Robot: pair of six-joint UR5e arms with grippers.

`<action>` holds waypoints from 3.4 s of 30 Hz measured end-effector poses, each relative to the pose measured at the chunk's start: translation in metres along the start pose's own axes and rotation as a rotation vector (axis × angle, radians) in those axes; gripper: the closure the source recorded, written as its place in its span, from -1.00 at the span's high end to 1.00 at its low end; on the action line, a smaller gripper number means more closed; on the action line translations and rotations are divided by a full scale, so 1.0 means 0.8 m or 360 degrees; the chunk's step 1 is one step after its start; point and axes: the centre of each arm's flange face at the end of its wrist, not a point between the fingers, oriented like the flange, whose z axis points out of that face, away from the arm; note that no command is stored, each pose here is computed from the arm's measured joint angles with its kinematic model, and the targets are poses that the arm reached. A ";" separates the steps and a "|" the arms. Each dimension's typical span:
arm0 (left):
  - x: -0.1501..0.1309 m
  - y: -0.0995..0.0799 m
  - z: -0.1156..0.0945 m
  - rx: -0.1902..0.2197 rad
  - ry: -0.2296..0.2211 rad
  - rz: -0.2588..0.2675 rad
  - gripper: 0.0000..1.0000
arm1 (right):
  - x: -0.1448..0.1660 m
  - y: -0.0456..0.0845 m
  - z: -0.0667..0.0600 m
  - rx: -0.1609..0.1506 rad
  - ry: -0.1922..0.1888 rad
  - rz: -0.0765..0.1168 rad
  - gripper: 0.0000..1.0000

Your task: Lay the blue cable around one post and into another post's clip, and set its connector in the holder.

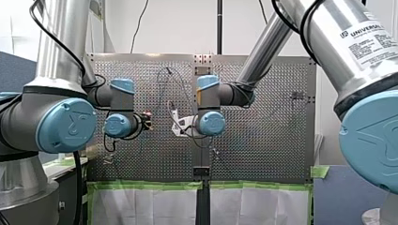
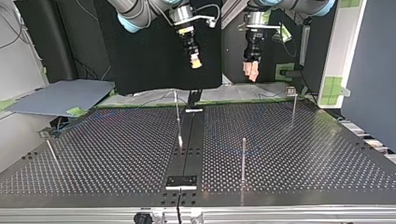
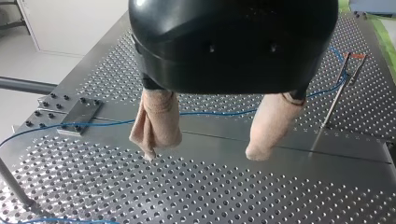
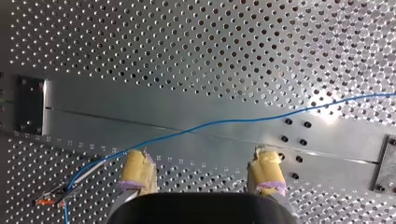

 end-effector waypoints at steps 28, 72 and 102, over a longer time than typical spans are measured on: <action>0.000 0.004 0.000 -0.0028 -0.0002 -0.0035 1.00 | -0.007 0.029 0.015 -0.0064 -0.0010 0.0011 1.00; -0.001 0.004 0.001 -0.0029 -0.0003 -0.0036 1.00 | -0.007 0.028 0.015 -0.0053 -0.0009 0.0007 1.00; -0.001 0.004 0.001 -0.0029 -0.0003 -0.0036 1.00 | -0.007 0.028 0.015 -0.0053 -0.0009 0.0007 1.00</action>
